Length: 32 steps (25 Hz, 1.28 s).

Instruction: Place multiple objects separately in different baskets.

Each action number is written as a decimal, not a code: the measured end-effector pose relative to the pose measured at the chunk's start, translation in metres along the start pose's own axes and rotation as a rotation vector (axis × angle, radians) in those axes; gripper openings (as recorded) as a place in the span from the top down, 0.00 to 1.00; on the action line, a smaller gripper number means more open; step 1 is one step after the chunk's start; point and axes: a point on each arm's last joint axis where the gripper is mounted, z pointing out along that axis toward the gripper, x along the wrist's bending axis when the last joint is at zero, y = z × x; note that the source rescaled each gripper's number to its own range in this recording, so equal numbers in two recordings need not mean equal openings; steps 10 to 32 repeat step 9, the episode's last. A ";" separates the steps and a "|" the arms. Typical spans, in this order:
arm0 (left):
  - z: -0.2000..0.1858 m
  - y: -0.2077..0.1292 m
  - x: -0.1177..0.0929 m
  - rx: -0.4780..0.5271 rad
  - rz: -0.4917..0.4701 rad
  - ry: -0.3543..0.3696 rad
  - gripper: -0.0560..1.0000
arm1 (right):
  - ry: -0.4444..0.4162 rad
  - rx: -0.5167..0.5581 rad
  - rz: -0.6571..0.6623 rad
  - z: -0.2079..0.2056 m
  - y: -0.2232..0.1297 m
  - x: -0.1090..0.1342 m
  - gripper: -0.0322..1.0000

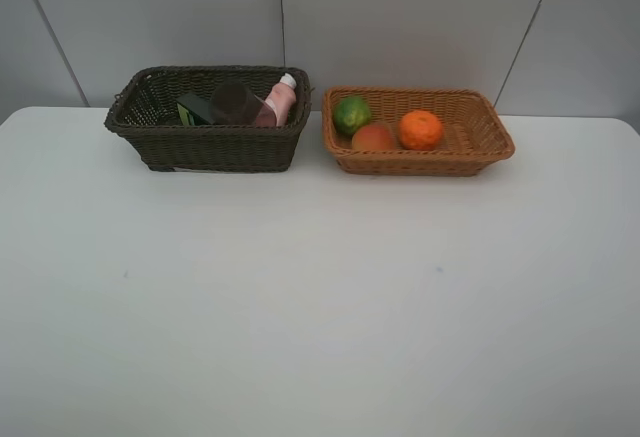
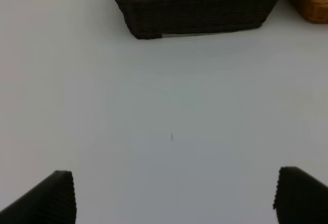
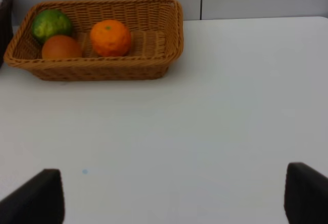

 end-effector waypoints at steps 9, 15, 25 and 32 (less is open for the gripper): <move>0.000 0.000 0.000 0.000 0.002 0.003 0.00 | 0.000 0.000 0.000 0.000 0.000 0.000 0.21; 0.000 0.000 0.000 0.000 0.002 0.003 0.00 | 0.000 0.000 0.000 0.000 0.000 0.000 0.21; 0.000 0.000 0.000 0.000 0.002 0.003 0.00 | 0.000 0.000 0.000 0.000 0.000 0.000 0.21; 0.000 0.000 0.000 0.000 0.002 0.003 0.00 | 0.000 0.000 0.000 0.000 0.000 0.000 0.21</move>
